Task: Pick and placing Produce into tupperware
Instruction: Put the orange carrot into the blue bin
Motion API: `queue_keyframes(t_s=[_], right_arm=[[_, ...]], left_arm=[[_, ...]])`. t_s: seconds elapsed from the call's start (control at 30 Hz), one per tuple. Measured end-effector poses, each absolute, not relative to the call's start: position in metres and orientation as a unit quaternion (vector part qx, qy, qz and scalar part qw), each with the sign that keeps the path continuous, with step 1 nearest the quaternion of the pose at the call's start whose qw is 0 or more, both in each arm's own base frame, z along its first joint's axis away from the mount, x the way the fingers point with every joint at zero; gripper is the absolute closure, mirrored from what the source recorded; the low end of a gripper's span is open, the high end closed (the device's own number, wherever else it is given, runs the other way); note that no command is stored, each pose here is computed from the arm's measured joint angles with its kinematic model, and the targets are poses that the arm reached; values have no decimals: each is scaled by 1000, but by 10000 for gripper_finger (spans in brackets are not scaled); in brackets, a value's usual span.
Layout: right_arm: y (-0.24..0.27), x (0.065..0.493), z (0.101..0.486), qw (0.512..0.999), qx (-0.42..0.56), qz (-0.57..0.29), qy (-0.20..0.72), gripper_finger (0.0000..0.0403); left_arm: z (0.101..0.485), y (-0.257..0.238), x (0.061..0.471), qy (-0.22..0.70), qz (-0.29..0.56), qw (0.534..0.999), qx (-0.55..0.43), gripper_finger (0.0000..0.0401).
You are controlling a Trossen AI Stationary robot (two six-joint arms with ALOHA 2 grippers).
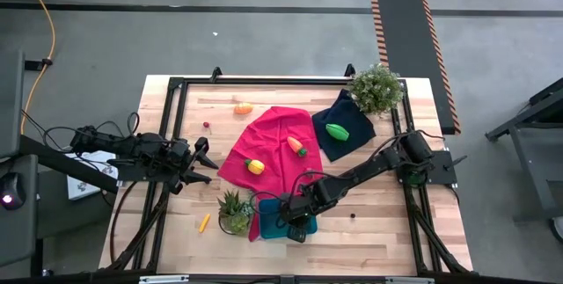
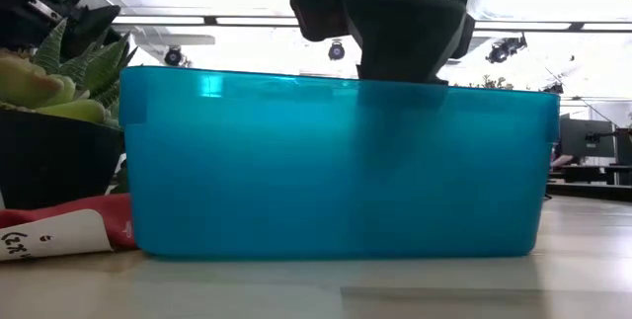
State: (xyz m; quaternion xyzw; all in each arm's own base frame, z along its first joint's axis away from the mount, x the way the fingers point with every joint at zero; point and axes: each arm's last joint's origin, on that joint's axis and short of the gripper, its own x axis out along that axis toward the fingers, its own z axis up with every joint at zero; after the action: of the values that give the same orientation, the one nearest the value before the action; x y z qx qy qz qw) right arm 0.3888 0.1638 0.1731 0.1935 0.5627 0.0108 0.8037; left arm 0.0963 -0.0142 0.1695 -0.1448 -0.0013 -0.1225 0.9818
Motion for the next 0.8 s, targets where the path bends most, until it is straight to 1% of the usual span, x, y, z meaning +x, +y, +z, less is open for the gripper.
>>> queue_keyframes(t_s=[0.1,0.27,0.6,0.8], right_arm=[[164,389,173,804,194,9,562,291],[165,392,178,807,204,6,555,290],[162,412,218,847,201,-5,492,290],[152,416,232,847,196,-20,494,291]], left_arm=[[170,-14,96,-1,-123,982,-145,208],[170,-14,96,-1,-123,982,-145,208],[170,-14,96,-1,-123,982,-145,208],[170,-14,96,-1,-122,982,-145,208]])
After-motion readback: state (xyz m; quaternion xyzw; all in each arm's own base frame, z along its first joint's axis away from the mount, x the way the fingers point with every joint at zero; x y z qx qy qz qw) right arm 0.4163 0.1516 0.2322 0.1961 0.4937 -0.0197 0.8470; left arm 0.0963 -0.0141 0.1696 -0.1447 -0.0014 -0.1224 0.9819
